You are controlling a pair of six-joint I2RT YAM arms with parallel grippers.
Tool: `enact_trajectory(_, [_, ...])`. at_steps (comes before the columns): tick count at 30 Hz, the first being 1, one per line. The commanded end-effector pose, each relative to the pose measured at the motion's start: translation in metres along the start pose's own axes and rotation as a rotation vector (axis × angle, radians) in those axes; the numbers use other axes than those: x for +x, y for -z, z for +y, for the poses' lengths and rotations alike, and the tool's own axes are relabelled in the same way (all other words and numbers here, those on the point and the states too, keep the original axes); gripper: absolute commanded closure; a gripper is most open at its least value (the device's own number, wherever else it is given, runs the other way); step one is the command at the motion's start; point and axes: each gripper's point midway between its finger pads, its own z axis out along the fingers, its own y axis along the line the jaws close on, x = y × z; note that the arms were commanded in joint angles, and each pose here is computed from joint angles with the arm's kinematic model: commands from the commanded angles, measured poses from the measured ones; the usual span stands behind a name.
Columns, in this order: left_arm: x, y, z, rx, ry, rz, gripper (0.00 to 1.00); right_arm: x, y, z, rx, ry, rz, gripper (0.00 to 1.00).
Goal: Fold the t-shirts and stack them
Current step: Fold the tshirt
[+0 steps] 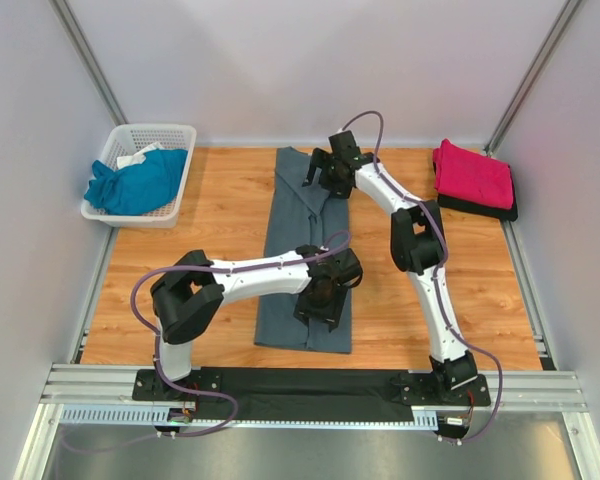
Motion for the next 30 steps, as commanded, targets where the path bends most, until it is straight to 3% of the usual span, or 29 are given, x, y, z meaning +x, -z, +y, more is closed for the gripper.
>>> enact_trajectory(1, [-0.014, 0.019, 0.009, -0.038, -0.012, -0.039, 0.34, 0.003, -0.013, 0.019, -0.059, 0.023, 0.001, 0.03])
enact_trajectory(7, [-0.059, 0.071, 0.034, 0.047, 0.098, -0.172, 0.33, -0.027, 0.037, 0.059, -0.165, 0.1, -0.035, 0.02])
enact_trajectory(10, [-0.099, 0.11, 0.048, 0.151, 0.154, -0.306, 0.3, -0.072, 0.116, 0.092, -0.276, 0.117, -0.15, 0.0])
enact_trajectory(14, [-0.168, 0.152, 0.067, 0.228, 0.216, -0.51, 0.27, -0.116, 0.178, 0.077, -0.298, 0.056, -0.258, 0.0])
enact_trajectory(16, [-0.203, 0.157, 0.094, 0.147, 0.262, -0.596, 0.26, -0.125, 0.197, 0.064, -0.276, 0.039, -0.287, 0.0])
enact_trajectory(23, [-0.323, 0.128, 0.099, 0.032, 0.182, -0.737, 0.26, -0.114, 0.186, 0.008, -0.183, -0.023, -0.226, 0.0])
enact_trajectory(30, [-0.379, 0.08, 0.099, -0.043, 0.104, -0.794, 0.28, -0.088, 0.155, -0.011, -0.154, -0.079, -0.152, 0.0])
